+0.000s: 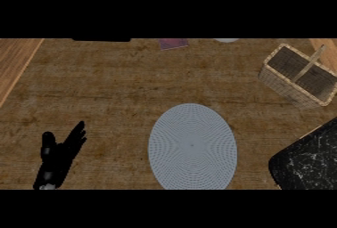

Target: Pick the croissant from the placemat and place it in the basket

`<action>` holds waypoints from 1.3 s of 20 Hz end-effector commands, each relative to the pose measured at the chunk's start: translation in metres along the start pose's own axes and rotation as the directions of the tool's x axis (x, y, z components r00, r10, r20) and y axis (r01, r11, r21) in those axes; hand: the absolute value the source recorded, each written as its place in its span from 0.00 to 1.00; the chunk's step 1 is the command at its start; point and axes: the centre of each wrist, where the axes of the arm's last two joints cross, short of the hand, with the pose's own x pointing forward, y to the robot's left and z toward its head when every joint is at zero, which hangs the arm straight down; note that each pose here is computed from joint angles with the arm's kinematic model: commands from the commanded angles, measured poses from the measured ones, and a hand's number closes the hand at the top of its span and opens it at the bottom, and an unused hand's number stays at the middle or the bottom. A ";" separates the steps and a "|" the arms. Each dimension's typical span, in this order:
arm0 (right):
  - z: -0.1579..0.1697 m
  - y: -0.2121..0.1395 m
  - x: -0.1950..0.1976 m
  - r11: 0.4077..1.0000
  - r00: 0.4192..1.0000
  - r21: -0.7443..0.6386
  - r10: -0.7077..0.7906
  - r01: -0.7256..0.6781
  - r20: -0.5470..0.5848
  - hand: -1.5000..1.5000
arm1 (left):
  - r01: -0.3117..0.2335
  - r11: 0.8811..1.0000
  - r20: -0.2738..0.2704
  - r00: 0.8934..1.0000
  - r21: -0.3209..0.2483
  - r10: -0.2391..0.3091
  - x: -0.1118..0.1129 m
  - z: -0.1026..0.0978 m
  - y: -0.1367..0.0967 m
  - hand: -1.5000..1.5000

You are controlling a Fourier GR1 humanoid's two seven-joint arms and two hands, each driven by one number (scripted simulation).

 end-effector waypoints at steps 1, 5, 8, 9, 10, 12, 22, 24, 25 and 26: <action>-0.009 -0.002 -0.020 1.000 1.000 -0.004 -0.024 0.024 -0.008 1.00 | 0.005 1.000 -0.049 0.999 0.006 -0.004 -0.009 -0.010 -0.018 0.50; 0.004 -0.010 -0.023 0.966 0.970 -0.123 0.212 -0.226 -0.118 1.00 | 0.005 1.000 -0.038 0.999 0.006 -0.004 -0.005 0.002 -0.012 0.50; 0.012 -0.014 -0.036 0.956 0.957 -0.050 0.285 -0.287 -0.056 1.00 | 0.001 1.000 -0.037 0.999 0.000 -0.001 -0.020 -0.002 -0.013 0.50; -0.002 -0.011 -0.023 0.944 0.945 -0.045 0.324 -0.327 -0.052 0.00 | 0.002 1.000 -0.026 1.000 -0.011 -0.002 0.002 -0.012 -0.012 0.50; -0.003 -0.002 -0.039 0.941 0.942 -0.045 0.333 -0.334 -0.038 0.00 | 0.007 1.000 -0.032 0.999 -0.015 -0.007 -0.011 -0.002 0.004 0.50; -0.002 -0.019 -0.023 0.942 0.945 -0.077 0.326 -0.327 -0.030 0.00 | -0.010 1.000 -0.045 0.999 -0.010 0.009 -0.011 -0.009 -0.007 0.50; 0.025 -0.050 -0.034 0.968 0.990 -0.208 0.140 -0.139 -0.010 0.00 | 0.013 1.000 -0.027 1.000 -0.010 -0.013 -0.009 -0.002 -0.021 0.50; 0.030 -0.056 -0.032 0.965 0.994 -0.237 0.104 -0.110 -0.039 0.00 | -0.003 1.000 -0.036 0.999 -0.027 0.002 -0.015 0.000 -0.011 0.50; 0.035 -0.064 -0.024 0.966 0.994 -0.238 0.092 -0.103 -0.059 0.00 | 0.010 1.000 -0.041 0.999 -0.026 -0.011 -0.005 -0.007 -0.019 0.50; 0.048 -0.068 -0.033 0.957 0.993 -0.267 0.094 -0.110 -0.071 0.00 | -0.001 1.000 -0.026 1.000 -0.009 0.001 -0.006 -0.006 -0.005 0.50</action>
